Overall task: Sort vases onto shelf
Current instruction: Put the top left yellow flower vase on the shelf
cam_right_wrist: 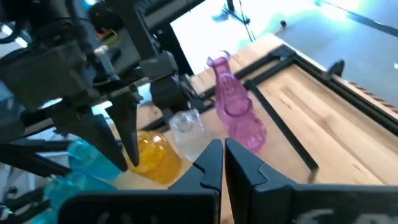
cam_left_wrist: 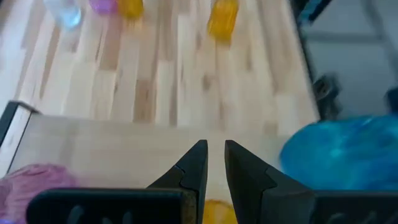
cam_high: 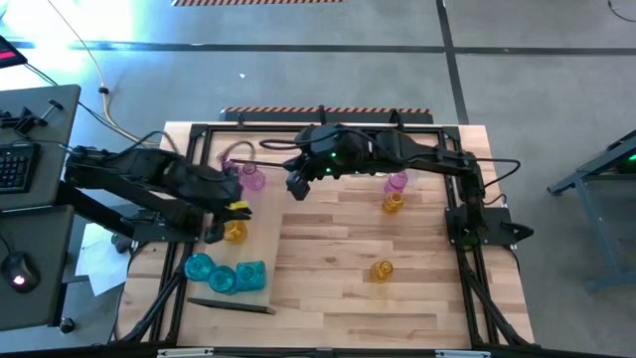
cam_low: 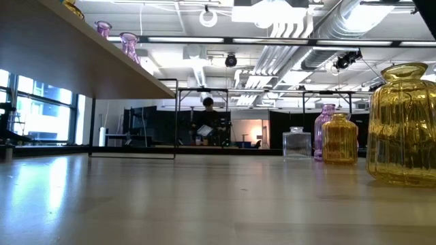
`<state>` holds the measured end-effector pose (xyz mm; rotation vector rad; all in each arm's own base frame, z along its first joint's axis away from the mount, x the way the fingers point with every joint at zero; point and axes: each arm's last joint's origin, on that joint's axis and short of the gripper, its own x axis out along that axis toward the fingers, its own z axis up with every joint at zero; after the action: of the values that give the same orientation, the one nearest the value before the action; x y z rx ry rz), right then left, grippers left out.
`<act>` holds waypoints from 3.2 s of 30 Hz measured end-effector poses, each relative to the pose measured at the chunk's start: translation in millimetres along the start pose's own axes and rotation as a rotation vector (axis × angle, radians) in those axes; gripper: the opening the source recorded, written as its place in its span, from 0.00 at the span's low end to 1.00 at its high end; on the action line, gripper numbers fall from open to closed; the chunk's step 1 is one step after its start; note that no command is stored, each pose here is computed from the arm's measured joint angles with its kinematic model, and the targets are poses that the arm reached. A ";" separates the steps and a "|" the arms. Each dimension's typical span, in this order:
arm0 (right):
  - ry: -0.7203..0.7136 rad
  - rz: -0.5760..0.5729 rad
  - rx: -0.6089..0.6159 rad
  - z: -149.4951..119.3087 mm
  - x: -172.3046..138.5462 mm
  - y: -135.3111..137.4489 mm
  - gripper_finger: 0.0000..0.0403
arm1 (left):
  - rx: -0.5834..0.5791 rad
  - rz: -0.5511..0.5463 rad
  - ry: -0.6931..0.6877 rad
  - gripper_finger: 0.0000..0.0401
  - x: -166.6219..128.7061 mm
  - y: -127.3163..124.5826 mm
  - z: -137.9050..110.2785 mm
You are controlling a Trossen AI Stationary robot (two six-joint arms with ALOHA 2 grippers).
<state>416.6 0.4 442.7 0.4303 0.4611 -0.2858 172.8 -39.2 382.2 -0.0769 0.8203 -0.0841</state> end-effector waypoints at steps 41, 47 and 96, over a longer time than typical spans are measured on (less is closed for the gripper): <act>0.153 -0.204 -0.059 -16.4 -10.7 -14.5 0.00 | 0.141 0.005 0.495 0.12 52.2 -3.9 19.2; 0.153 -0.204 -0.058 -16.3 -10.7 -14.5 0.00 | 0.124 0.009 0.528 0.12 50.7 -3.4 16.5; 0.156 -0.196 -0.065 -18.3 -11.1 -11.1 0.00 | 0.177 0.103 0.386 0.12 35.4 9.4 22.2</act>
<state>396.4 1.1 429.5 0.3458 0.6655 -0.4276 213.5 -32.7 370.6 0.1527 1.1972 -0.0752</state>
